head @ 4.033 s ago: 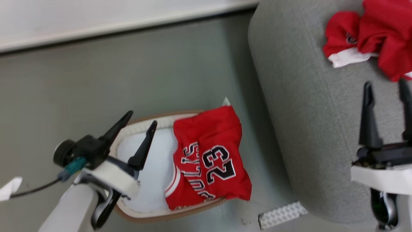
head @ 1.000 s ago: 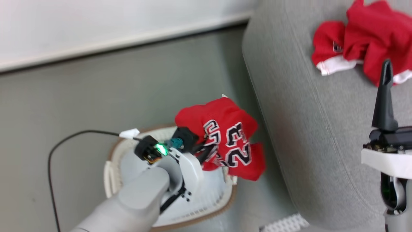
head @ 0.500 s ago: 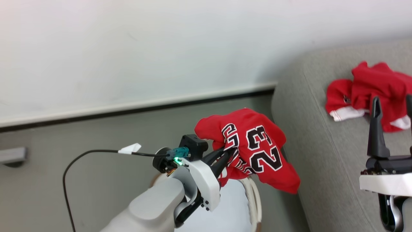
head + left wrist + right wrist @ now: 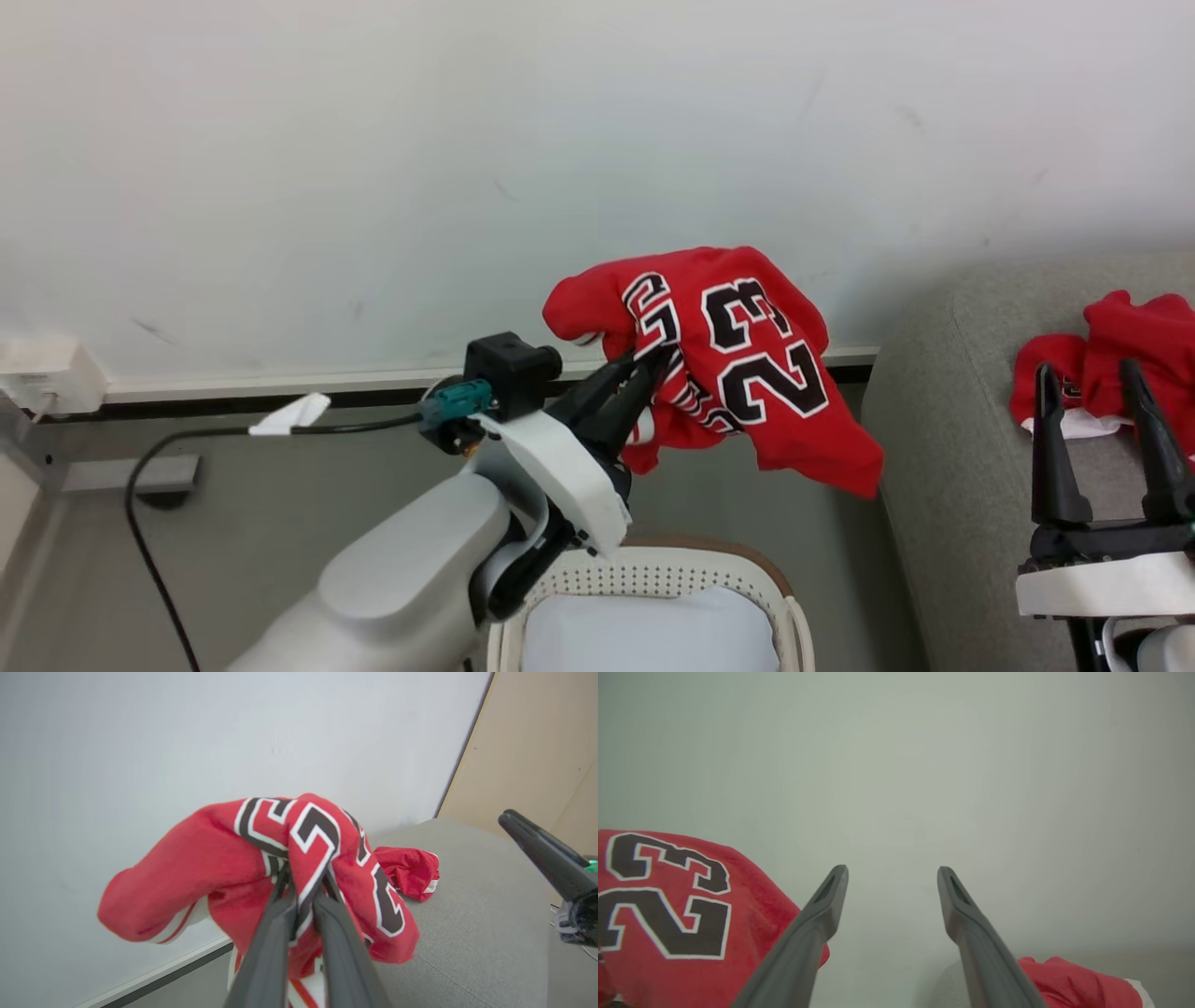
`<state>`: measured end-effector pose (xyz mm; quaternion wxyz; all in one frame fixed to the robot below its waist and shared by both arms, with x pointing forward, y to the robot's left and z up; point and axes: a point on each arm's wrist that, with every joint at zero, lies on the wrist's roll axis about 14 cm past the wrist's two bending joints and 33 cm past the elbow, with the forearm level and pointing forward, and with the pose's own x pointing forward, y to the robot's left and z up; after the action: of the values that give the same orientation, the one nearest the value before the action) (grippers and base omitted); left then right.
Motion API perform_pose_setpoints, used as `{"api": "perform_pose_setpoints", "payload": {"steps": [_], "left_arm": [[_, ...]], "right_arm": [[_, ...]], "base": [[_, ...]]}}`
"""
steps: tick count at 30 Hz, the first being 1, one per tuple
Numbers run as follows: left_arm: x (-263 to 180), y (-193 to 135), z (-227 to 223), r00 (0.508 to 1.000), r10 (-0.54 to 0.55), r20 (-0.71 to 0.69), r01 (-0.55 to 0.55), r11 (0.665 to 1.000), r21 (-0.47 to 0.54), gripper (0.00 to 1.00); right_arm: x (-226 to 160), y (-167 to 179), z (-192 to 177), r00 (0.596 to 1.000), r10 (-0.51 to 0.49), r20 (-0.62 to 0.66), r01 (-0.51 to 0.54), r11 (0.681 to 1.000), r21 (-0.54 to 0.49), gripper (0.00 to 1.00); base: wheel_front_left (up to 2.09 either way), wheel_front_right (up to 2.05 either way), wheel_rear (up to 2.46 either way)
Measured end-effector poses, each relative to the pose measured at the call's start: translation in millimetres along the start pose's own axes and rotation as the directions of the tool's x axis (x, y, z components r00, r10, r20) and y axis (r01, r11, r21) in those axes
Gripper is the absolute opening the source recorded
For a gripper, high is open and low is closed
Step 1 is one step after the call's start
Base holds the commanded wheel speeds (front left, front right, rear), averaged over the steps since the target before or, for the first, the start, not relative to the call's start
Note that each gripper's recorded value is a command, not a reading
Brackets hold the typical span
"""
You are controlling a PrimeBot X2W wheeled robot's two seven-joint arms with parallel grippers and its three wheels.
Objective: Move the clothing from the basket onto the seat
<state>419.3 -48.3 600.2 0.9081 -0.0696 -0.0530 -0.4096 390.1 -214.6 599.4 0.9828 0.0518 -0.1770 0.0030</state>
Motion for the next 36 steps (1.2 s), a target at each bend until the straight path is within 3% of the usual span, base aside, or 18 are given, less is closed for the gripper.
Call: {"api": "perform_pose_setpoints", "payload": {"steps": [9,21,31,36], "left_arm": [[-16,6,59,0.991,0.038,0.128,-0.044,0.998,0.043,0.0],[-28,5,56,0.992,0.061,0.113,-0.064,0.998,0.022,0.0],[-30,12,47,0.992,0.089,0.09,-0.09,0.996,0.003,0.0],[-31,12,44,0.992,0.095,0.085,-0.094,0.995,-0.01,0.0]], "right_arm": [[-5,41,-16,0.994,0.103,-0.046,-0.1,0.992,0.072,1.0],[-8,87,-14,0.97,0.241,-0.038,-0.236,0.967,0.097,1.0],[-18,155,-15,0.893,0.449,-0.032,-0.442,0.889,0.118,1.0],[-22,169,-39,0.842,0.527,-0.121,-0.528,0.849,0.022,1.0]], "base": [[0.0,0.0,0.0],[0.0,0.0,0.0],[0.0,0.0,0.0],[0.0,0.0,0.0]]}}
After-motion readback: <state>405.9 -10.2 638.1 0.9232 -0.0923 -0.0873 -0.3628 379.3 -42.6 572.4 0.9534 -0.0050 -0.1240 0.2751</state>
